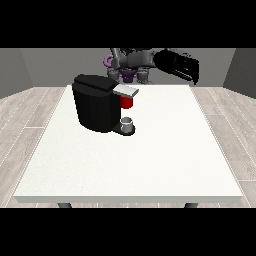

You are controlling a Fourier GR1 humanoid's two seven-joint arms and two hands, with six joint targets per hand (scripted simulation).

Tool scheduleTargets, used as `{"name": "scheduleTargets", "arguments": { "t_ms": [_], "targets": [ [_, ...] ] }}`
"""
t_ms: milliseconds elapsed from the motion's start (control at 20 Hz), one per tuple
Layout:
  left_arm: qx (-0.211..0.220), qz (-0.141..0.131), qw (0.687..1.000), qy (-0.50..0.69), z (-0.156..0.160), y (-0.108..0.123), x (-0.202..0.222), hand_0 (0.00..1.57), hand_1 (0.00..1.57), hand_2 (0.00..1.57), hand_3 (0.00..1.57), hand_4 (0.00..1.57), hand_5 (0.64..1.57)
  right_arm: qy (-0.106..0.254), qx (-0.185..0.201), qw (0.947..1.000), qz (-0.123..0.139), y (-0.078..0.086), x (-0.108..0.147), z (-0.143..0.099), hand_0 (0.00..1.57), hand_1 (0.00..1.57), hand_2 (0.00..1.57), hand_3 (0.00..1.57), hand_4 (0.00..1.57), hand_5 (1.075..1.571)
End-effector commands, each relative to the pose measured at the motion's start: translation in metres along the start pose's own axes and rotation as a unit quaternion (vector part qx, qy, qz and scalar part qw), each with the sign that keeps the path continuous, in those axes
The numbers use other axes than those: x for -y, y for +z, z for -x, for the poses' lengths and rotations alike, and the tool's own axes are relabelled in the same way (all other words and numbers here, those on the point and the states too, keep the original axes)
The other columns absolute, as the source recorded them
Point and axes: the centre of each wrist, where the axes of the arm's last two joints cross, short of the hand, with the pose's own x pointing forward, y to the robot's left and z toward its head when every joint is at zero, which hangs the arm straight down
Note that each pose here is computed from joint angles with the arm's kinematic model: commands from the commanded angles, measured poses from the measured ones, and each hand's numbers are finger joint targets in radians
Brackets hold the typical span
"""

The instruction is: Insert the coffee pod into the coffee machine and close the lid

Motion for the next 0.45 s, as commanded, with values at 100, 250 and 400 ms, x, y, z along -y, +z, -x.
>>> {"name": "scheduleTargets", "arguments": {
  "t_ms": [100,250,400],
  "targets": [
    [-0.012,-0.030,0.999,0.006,0.008,0.016,-0.018,0.00,0.00,0.00,0.00,0.32,1.571,-0.027,0.070,0.9948,-0.070,0.013,-0.052,0.015,0.00,0.00,0.00,0.00,0.00,1.571],
    [-0.051,-0.051,0.997,0.019,0.036,0.043,-0.013,0.00,0.00,0.00,0.00,0.26,1.571,-0.058,0.075,0.9894,-0.110,0.027,-0.081,0.022,0.00,0.00,0.00,0.00,0.18,1.571],
    [-0.079,-0.068,0.994,0.034,0.046,0.063,-0.018,0.00,0.00,0.00,0.00,0.27,1.571,-0.076,0.059,0.9865,-0.132,0.052,-0.120,0.048,0.00,0.00,0.00,0.00,0.26,1.571]
  ]
}}
